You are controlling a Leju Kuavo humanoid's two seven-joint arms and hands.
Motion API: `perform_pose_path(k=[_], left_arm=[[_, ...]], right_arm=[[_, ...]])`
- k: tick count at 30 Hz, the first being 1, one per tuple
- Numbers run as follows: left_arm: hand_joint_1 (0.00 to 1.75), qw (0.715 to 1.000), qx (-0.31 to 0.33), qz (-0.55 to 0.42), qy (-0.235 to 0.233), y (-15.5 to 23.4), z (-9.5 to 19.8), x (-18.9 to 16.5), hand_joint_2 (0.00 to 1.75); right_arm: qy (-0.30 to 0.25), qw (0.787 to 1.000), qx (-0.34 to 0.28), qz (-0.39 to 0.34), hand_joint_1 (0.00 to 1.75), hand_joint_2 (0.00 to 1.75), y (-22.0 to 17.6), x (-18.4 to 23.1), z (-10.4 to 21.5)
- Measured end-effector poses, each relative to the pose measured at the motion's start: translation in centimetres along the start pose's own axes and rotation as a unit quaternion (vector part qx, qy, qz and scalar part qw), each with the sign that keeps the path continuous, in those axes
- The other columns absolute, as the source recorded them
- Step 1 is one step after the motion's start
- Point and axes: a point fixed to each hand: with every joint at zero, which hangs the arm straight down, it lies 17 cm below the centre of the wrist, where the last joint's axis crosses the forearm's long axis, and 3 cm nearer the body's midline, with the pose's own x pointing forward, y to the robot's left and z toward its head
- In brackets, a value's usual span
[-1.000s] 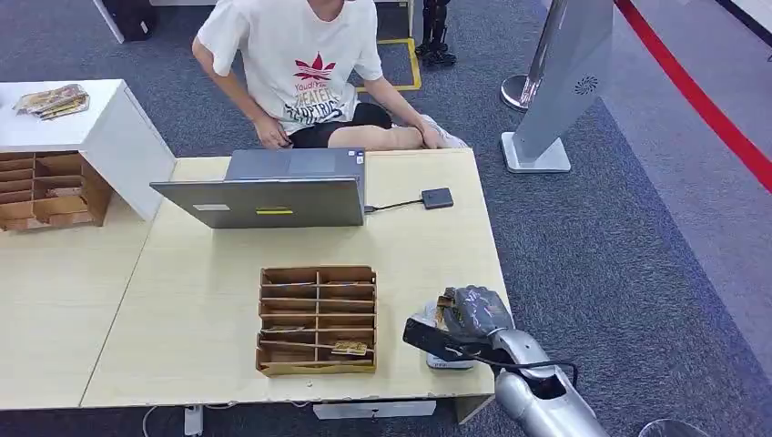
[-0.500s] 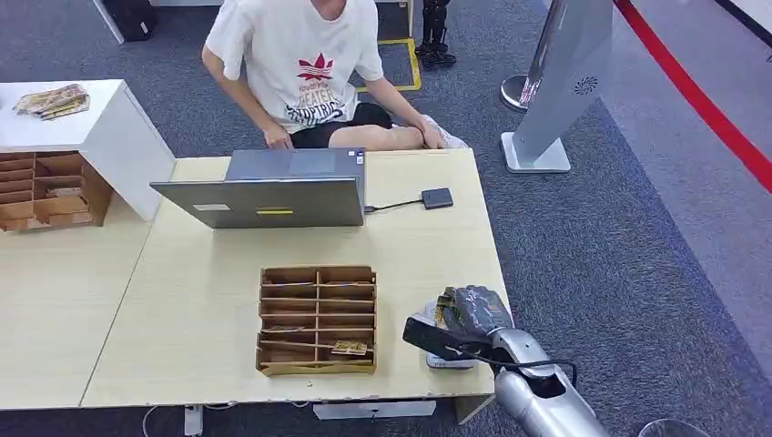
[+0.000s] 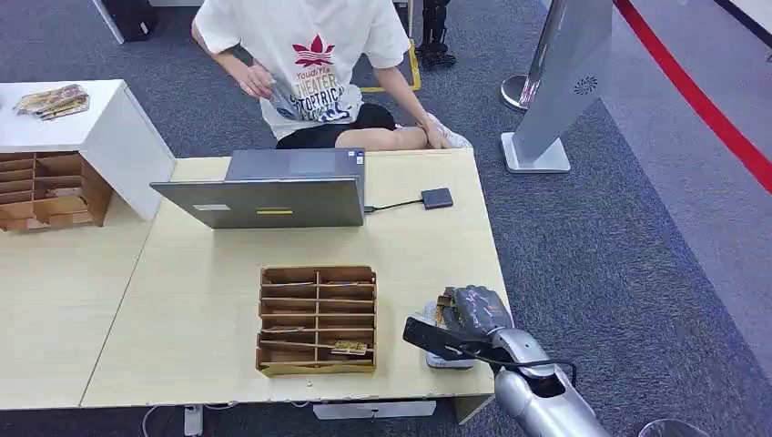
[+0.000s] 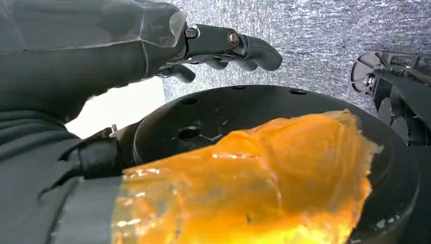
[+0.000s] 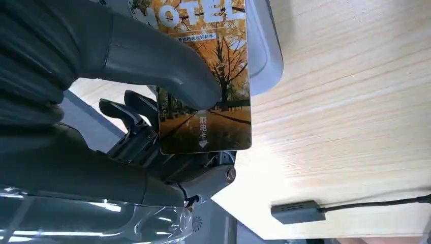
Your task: Pass the card to the sensor for recognition and then transmit it.
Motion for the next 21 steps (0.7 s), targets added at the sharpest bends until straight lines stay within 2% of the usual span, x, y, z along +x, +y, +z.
perform_pose_path(k=[21], left_arm=[[0.0, 1.0, 0.0, 0.0, -0.001, -0.01, 0.0, 0.01, 0.0]], right_arm=[[0.0, 1.0, 0.0, 0.001, 1.75, 1.75, -0.02, -0.02, -0.04]])
